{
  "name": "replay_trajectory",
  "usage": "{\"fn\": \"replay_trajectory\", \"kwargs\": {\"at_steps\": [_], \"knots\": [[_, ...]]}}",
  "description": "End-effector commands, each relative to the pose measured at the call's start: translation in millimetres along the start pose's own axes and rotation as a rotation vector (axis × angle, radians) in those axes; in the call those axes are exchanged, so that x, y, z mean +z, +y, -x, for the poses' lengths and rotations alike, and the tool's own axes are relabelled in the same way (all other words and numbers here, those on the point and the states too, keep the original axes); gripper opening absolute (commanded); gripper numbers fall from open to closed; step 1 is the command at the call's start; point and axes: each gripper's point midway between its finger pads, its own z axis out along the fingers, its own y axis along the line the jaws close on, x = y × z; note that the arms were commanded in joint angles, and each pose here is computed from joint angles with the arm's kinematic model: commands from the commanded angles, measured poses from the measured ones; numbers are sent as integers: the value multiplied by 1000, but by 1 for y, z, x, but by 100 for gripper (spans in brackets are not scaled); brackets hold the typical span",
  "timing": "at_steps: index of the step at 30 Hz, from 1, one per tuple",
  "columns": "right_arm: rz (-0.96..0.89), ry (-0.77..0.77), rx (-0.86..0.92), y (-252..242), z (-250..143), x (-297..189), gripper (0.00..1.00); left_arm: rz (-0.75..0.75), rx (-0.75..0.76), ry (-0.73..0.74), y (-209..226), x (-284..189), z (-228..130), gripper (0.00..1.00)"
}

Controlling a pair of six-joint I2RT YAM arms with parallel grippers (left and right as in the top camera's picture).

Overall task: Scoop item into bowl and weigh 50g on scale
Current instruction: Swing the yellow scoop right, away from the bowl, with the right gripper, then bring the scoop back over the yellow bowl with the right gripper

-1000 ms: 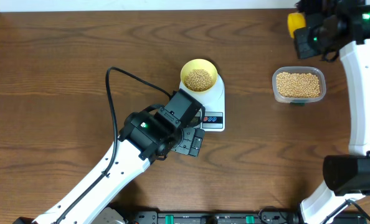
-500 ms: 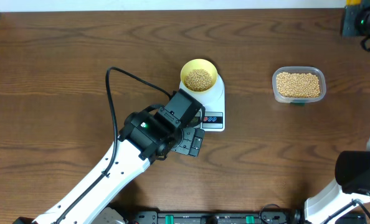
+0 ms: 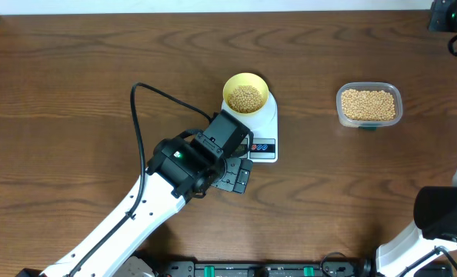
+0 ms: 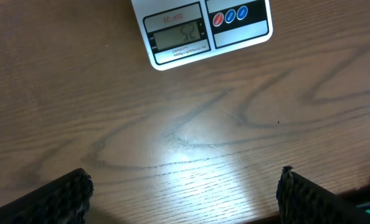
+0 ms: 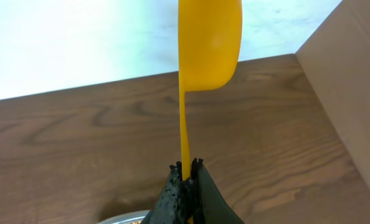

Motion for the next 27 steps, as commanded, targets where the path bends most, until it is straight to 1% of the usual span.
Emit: {"fn": "replay_trajectory", "kwargs": {"at_steps": [1,6,8,12,19,21,24,27], "knots": [[4,-7,18,4,3,5,1,11,6,-9,2,-2,4,97],[160,24,-16,39,-5,15,1,11,6,-9,2,-2,4,97],[216,29,-59,55,-8,14,1,11,6,-9,2,-2,4,97],[267,68,-158,83,-20,8,1,11,6,-9,2,-2,4,97],[394,225,-354,147,-70,-16,1,11,6,-9,2,-2,4,97],[466,282,-406,167,-88,-29,1,11,6,-9,2,-2,4,97],[561,337,-435,190,-106,-46,1,11,6,-9,2,-2,4,97],[607,368,-464,207,-117,-58,1,11,6,-9,2,-2,4,97]]}}
